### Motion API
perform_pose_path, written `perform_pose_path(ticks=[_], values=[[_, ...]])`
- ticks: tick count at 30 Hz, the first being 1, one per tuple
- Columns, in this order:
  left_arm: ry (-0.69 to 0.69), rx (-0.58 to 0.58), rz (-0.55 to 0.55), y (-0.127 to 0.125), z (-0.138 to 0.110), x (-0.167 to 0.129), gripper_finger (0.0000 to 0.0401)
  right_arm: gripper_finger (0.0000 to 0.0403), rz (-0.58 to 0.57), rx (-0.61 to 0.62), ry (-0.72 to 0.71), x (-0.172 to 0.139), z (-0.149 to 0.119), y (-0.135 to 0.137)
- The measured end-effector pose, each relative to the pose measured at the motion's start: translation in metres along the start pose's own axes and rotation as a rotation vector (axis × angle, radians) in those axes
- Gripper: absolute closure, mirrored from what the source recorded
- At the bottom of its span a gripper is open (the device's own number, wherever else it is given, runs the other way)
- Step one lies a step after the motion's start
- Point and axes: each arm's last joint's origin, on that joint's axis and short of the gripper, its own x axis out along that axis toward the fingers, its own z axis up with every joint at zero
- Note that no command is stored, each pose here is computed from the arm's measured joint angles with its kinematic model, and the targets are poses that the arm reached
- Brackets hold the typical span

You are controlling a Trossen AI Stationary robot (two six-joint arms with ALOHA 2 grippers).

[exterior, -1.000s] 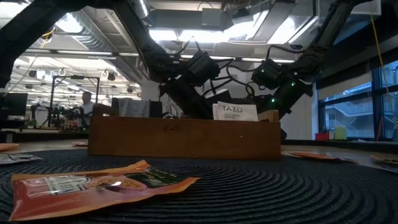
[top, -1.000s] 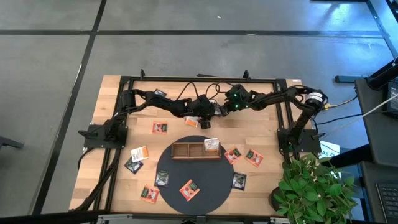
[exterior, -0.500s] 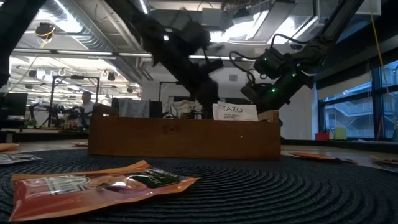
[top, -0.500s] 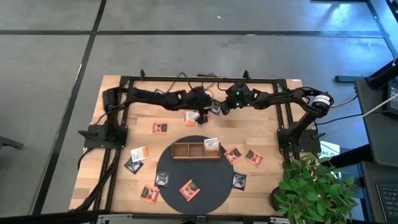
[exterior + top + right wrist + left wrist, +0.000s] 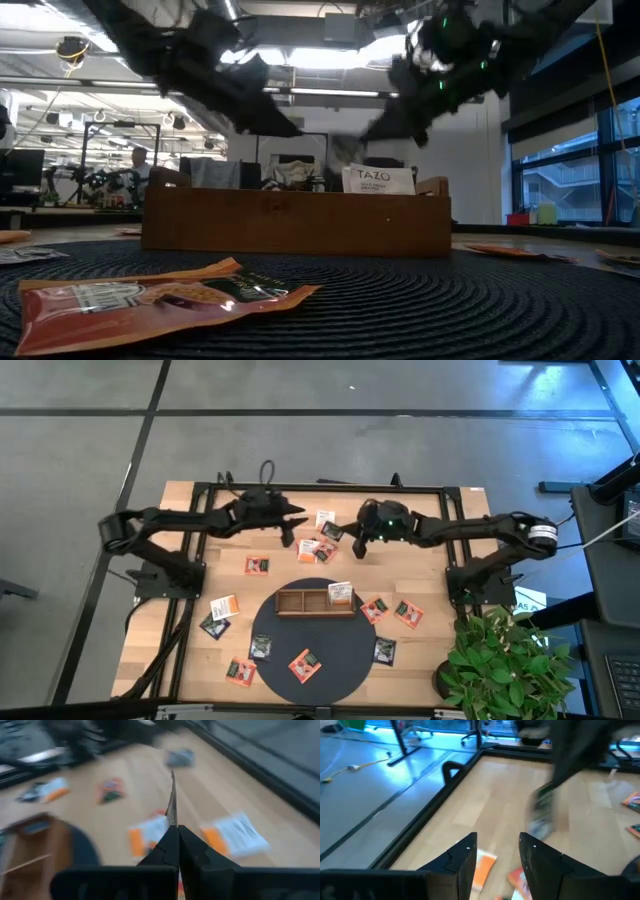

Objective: Pick & Place Tea
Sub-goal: Put the black tea bag into the middle section of the wooden organizer

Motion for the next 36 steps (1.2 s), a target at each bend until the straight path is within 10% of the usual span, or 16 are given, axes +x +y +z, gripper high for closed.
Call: perform_pose_path(ticks=[15,36], values=[[-0.015,-0.010,0.097,0.002,-0.007,-0.020,0.0258,0.0403,0.254,-0.209,0.037,0.004,0.014,0.122],[-0.014,-0.010,0.097,0.002,-0.007,-0.020,0.0258,0.0384,0.152,-0.207,0.226,0.047,-0.049,0.137]])
